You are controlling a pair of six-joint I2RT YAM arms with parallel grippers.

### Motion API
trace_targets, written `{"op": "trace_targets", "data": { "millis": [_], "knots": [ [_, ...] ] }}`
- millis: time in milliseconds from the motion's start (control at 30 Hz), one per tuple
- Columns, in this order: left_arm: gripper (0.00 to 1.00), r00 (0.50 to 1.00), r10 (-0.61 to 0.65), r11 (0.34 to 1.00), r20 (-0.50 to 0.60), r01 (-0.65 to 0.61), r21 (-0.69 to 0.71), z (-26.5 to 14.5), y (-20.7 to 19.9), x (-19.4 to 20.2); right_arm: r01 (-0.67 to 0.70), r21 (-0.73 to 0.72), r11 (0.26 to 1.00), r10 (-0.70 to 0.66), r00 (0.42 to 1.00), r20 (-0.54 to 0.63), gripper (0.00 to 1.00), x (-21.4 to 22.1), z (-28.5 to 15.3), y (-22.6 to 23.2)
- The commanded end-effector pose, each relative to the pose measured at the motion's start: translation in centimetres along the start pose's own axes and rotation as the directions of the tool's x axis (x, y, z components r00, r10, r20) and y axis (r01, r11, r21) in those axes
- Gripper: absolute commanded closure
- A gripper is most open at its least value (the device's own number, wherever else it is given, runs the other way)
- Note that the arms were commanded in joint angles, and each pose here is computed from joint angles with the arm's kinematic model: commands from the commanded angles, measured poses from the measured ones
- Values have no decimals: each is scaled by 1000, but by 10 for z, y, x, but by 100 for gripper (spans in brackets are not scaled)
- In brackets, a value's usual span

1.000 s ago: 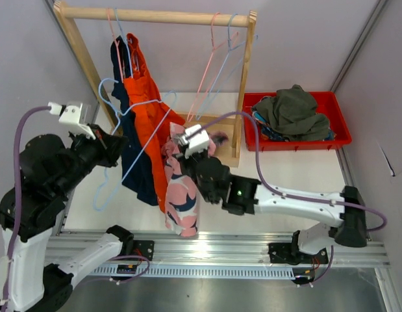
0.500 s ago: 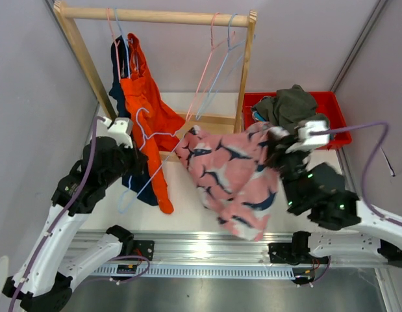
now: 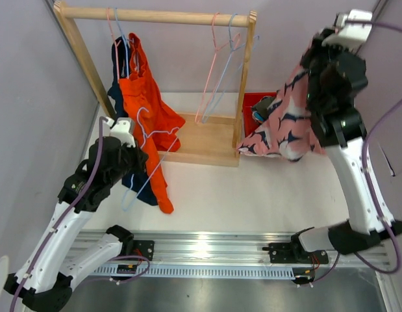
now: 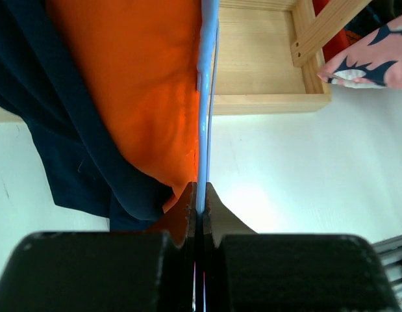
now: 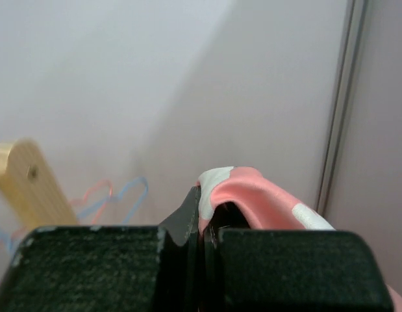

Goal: Remove the shorts from the hanger

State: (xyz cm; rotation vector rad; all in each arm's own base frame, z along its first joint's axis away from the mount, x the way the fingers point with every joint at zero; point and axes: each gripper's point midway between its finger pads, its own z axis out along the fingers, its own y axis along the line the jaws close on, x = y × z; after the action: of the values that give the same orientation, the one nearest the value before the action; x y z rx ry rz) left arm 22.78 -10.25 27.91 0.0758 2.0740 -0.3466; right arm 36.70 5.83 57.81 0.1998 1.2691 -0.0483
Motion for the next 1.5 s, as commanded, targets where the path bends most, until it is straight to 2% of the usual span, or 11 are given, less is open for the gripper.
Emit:
{"op": "trace_targets", "data": {
  "millis": [0,167,267,500,633,800,900,933,967,1033,1467],
  "knots": [
    [100,997,16,1000,73,-15,-12,1,-2,-26,-32,-79,996,41,993,114,100,-48,36,5],
    [100,996,31,999,86,-29,-20,6,-5,-42,-46,-23,999,49,990,131,100,-44,93,-16],
    [100,995,25,1000,101,-25,-6,8,-11,-53,-48,11,999,47,996,69,100,3,120,-29],
    [100,989,13,999,150,-18,38,12,-31,-96,-121,68,990,131,976,-172,100,175,124,-43],
    [100,988,13,999,156,-19,35,23,-40,-122,-171,123,977,203,923,-328,100,291,84,-53],
    [100,965,14,999,262,-26,44,10,-53,-183,-171,168,971,231,851,-471,100,386,52,-60],
    [100,960,21,999,279,-33,38,15,-59,-202,-158,167,973,228,766,-601,98,438,37,-63],
    [100,958,22,999,285,-35,41,16,-60,-207,-168,163,972,234,747,-623,83,445,35,-63],
    [100,963,29,999,269,-40,33,27,-62,-207,-191,161,968,249,719,-649,38,455,29,-63],
    [100,949,24,998,313,-40,46,20,-68,-229,-197,169,966,259,716,-649,1,456,23,-65],
    [100,936,-4,983,352,-61,173,89,-127,-276,-315,103,944,304,697,-649,1,413,-65,-50]
  ]
}}
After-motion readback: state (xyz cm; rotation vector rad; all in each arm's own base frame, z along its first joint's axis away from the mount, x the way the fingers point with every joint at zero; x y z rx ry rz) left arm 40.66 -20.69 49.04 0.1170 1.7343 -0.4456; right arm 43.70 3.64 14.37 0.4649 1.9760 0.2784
